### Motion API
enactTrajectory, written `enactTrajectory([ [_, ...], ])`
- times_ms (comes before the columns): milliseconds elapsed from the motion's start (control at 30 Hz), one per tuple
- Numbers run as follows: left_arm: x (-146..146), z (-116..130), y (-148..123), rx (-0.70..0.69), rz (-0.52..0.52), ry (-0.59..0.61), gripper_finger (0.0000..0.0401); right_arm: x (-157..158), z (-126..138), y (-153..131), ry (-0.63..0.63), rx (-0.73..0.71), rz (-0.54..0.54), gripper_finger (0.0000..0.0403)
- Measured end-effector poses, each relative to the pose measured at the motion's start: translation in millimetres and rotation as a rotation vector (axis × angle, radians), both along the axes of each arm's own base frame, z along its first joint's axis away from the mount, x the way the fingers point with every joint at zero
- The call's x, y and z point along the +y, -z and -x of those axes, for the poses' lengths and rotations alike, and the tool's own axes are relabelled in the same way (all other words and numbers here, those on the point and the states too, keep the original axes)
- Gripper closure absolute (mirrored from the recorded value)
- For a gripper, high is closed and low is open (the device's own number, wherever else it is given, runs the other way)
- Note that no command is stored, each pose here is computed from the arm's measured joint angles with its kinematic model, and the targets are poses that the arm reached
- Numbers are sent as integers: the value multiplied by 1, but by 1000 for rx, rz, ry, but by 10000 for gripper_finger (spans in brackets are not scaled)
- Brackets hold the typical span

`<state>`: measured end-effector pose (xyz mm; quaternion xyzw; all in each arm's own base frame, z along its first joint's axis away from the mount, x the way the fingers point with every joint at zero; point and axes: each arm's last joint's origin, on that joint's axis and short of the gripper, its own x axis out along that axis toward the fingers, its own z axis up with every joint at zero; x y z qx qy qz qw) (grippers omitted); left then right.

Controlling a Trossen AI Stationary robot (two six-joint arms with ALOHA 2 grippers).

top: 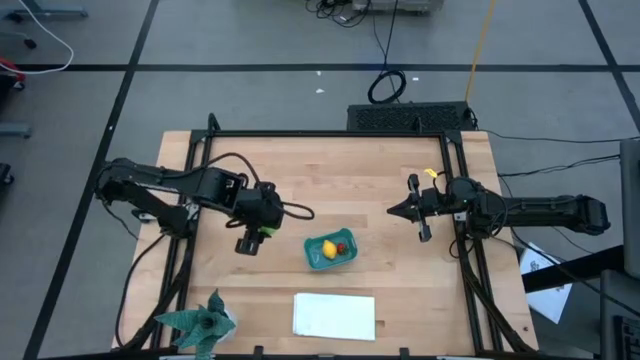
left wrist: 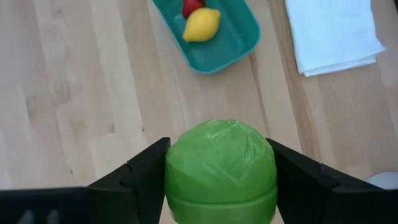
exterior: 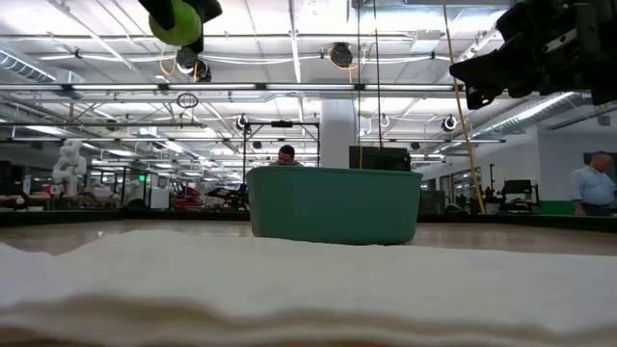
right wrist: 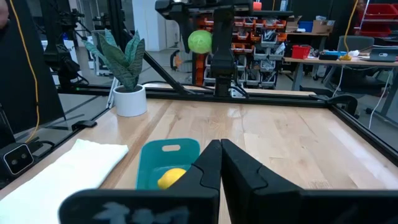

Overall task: Pick and placing Produce into tupperware
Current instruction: Put the cabbage into the green bin

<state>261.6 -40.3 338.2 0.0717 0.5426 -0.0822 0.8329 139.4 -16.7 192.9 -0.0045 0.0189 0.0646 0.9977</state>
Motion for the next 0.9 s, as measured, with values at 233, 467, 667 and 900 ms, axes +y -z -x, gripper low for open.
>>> enactTrajectory([
  [233,2,0,-3,-4,-4,2,165,0,0,0,0,1,0,403],
  [467,2,0,-3,-4,-9,1,164,0,0,0,0,1,0,403],
  [667,2,-1,-3,-14,-4,-14,164,0,0,0,0,1,0,403],
  [900,7,-8,1,-13,17,-75,164,0,0,0,0,1,0,403],
])
